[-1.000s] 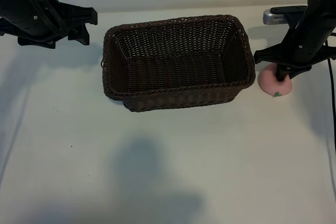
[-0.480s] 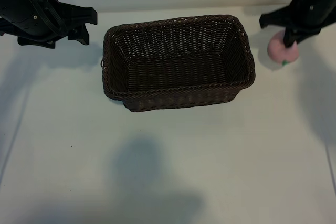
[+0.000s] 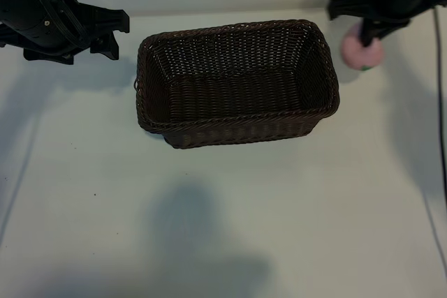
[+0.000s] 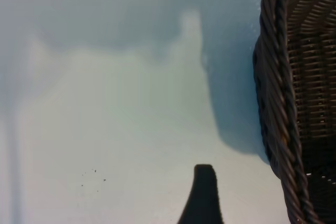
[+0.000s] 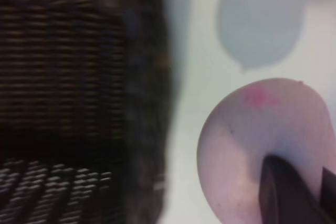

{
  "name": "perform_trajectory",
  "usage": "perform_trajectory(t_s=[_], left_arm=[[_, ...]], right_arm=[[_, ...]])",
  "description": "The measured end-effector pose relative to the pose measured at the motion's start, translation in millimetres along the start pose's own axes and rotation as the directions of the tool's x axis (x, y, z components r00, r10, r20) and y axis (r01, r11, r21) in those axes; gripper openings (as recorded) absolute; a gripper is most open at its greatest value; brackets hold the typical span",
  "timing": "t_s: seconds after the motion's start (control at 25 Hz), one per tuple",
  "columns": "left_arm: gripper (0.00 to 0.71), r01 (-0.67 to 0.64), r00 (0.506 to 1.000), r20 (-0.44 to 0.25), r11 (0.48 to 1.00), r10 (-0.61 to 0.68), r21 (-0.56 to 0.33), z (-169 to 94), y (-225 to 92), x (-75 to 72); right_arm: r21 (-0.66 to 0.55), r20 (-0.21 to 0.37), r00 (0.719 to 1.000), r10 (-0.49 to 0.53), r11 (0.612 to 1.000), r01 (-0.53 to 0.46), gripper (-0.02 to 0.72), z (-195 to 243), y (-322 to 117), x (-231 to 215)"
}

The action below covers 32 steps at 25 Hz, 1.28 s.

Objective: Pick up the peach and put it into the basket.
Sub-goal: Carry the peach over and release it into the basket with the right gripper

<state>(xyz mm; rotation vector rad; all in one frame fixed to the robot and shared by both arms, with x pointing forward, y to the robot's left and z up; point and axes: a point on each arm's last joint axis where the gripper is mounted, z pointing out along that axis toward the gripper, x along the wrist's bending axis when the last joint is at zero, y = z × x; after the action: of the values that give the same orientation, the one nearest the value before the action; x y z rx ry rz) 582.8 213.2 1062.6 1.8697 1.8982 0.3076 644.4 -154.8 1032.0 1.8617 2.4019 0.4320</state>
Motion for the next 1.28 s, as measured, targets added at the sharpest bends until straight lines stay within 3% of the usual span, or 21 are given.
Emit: perform_trajectory(t_s=[0.4, 0.64, 0.96, 1.08, 1.28], left_arm=[[0.58, 0.0, 1.0, 0.0, 1.0, 0.0, 0.0, 0.0, 0.0, 0.0], [0.58, 0.0, 1.0, 0.0, 1.0, 0.0, 0.0, 0.0, 0.0, 0.0], [0.58, 0.0, 1.0, 0.0, 1.0, 0.0, 0.0, 0.0, 0.0, 0.0], [0.58, 0.0, 1.0, 0.0, 1.0, 0.0, 0.0, 0.0, 0.0, 0.0], [0.58, 0.0, 1.0, 0.0, 1.0, 0.0, 0.0, 0.0, 0.0, 0.0]], right_arm=[[-0.034, -0.089, 0.979, -0.186, 0.982, 0.183, 0.039, 0.2, -12.5, 92.7], [-0.074, -0.108, 0.973, -0.204, 0.978, 0.196, 0.039, 16.9, -9.4, 108.0], [0.054, -0.098, 0.977, -0.191, 0.979, 0.196, 0.051, 88.5, -13.8, 108.5], [0.047, -0.099, 0.976, -0.192, 0.979, 0.197, 0.114, 84.9, -12.9, 108.9], [0.051, -0.104, 0.974, -0.201, 0.977, 0.208, 0.367, 67.6, -6.0, 112.2]])
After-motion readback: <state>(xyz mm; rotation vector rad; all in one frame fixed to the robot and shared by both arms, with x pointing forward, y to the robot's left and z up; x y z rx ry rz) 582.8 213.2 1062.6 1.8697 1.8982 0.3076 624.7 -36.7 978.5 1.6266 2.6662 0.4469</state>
